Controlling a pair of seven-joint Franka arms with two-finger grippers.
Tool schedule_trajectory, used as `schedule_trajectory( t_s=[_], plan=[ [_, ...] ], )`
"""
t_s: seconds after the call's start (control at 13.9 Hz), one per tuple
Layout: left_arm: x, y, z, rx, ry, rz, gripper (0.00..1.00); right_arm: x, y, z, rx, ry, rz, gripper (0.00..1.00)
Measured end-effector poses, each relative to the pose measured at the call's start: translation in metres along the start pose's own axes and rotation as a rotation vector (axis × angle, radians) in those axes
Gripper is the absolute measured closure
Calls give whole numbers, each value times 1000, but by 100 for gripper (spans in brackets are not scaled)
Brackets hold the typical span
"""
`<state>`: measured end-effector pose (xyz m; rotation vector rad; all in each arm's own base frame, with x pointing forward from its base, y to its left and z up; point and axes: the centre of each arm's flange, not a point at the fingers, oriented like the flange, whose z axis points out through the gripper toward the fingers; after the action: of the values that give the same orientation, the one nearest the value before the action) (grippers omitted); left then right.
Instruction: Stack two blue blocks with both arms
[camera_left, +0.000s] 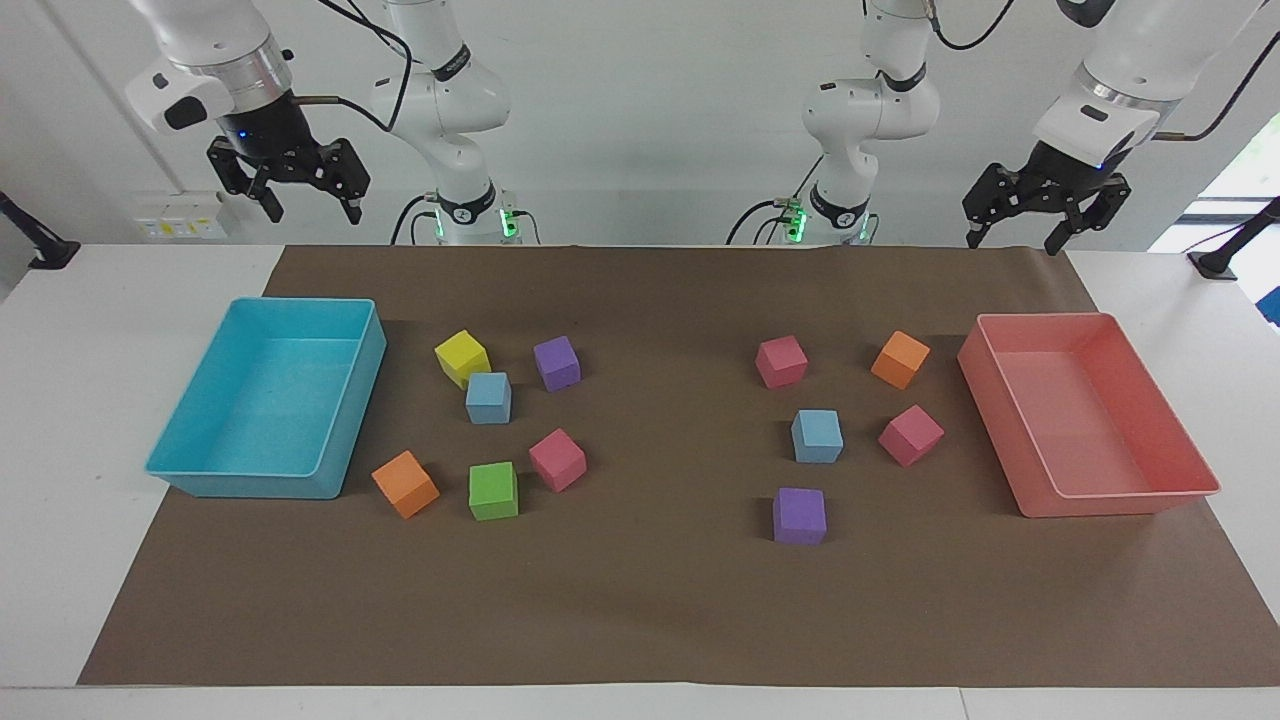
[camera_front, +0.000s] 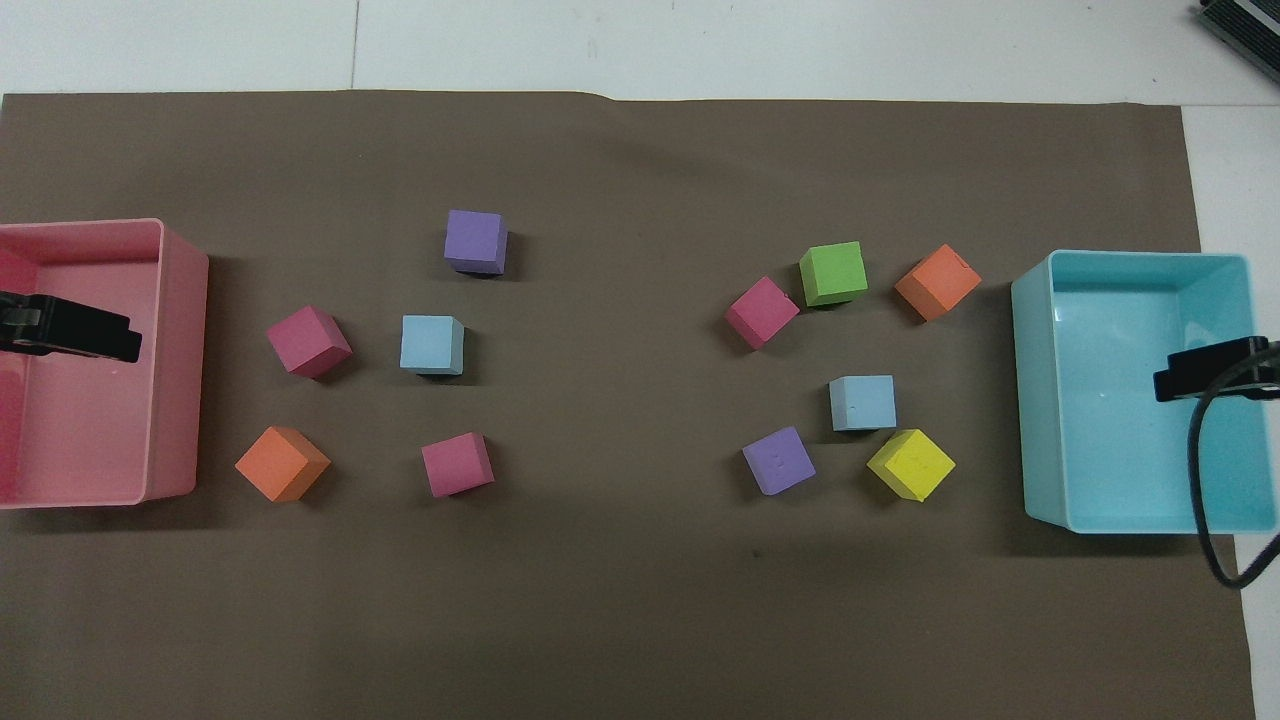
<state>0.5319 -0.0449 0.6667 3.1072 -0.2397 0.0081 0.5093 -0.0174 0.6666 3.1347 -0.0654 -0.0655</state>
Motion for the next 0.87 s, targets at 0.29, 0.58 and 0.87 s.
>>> schedule_trajectory(
  t_s=[0.29,0.58,0.87],
  plan=[
    [-1,9,-2,1,4,17,0,-3,0,5,1,-11,-2,0],
    [-1,11,-2,1,4,20,0,-2,-2,11,2,-4,-6,0],
    [1,12,-4,2,19,23,0,9,-22,40,29,21,-38,0]
  ],
)
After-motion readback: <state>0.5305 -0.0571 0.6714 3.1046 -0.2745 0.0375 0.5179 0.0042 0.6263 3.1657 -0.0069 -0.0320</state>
